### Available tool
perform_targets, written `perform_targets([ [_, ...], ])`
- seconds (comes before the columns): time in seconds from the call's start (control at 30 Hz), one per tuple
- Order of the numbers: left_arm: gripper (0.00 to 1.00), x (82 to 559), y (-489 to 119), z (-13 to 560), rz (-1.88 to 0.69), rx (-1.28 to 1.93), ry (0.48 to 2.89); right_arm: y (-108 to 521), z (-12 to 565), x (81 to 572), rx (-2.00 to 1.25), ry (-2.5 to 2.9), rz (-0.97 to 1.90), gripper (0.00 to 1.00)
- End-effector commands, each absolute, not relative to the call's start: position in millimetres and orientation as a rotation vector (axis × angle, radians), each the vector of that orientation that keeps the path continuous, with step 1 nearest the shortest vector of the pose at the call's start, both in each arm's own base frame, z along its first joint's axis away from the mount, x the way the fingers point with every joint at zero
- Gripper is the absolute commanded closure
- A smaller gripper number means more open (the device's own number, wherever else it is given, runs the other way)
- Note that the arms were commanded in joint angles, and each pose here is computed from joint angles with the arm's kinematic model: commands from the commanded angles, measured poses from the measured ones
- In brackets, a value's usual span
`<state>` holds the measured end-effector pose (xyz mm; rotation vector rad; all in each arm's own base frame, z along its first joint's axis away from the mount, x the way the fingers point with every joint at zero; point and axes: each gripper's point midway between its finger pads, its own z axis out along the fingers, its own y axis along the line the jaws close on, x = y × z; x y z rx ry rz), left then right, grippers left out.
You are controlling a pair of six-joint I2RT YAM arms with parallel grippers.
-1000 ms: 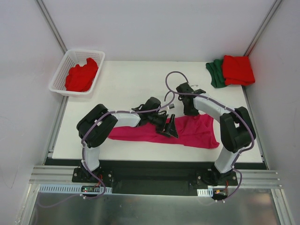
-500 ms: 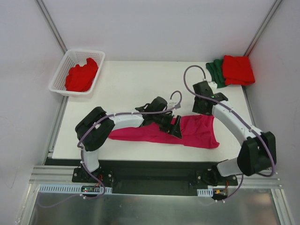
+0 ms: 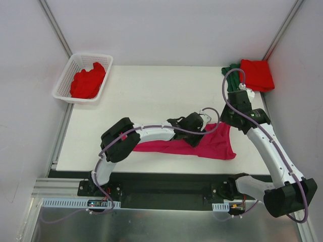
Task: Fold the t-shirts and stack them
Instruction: Fold the other side of the tshirt into a rectangle
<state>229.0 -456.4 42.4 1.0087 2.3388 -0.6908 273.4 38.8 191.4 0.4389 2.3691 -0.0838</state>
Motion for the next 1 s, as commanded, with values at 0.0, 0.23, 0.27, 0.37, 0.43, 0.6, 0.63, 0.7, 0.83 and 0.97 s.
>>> perform_targets([
  [0.0, 0.46, 260.0, -438.7, 40.4, -0.326, 1.061, 2.237, 34.9, 195.3, 262.5, 0.456, 2.378, -0.065, 0.48],
  [0.23, 0.42, 237.7, -463.8, 70.1, -0.405, 1.116, 2.152, 32.7, 188.7, 259.7, 0.465, 2.394, -0.053, 0.47],
  [0.27, 0.41, 232.3, -468.8, 74.9, -0.437, 1.115, 2.149, 32.4, 188.2, 259.8, 0.469, 2.394, -0.049, 0.47],
  [0.37, 0.41, 219.6, -477.8, 89.6, -0.515, 1.133, 2.127, 32.3, 187.3, 260.0, 0.473, 2.394, -0.043, 0.47],
  [0.43, 0.4, 213.3, -480.9, 100.1, -0.554, 1.138, 2.113, 32.0, 186.8, 260.1, 0.474, 2.395, -0.041, 0.47],
  [0.6, 0.38, 207.8, -483.1, 113.5, -0.547, 1.144, 2.071, 29.9, 185.1, 259.5, 0.479, 2.398, -0.046, 0.46],
  [0.63, 0.37, 207.4, -484.2, 110.9, -0.533, 1.151, 2.065, 30.1, 184.3, 259.7, 0.479, 2.4, -0.044, 0.47],
  [0.7, 0.37, 211.8, -488.0, 113.8, -0.513, 1.137, 2.044, 28.6, 183.6, 260.3, 0.482, 2.401, -0.046, 0.46],
  [0.83, 0.36, 214.4, -499.1, 115.8, -0.479, 1.139, 1.999, 27.1, 181.3, 259.6, 0.481, 2.409, -0.048, 0.46],
  [0.97, 0.36, 212.6, -515.3, 112.1, -0.454, 1.169, 1.954, 23.0, 180.4, 259.5, 0.496, 2.41, -0.043, 0.46],
])
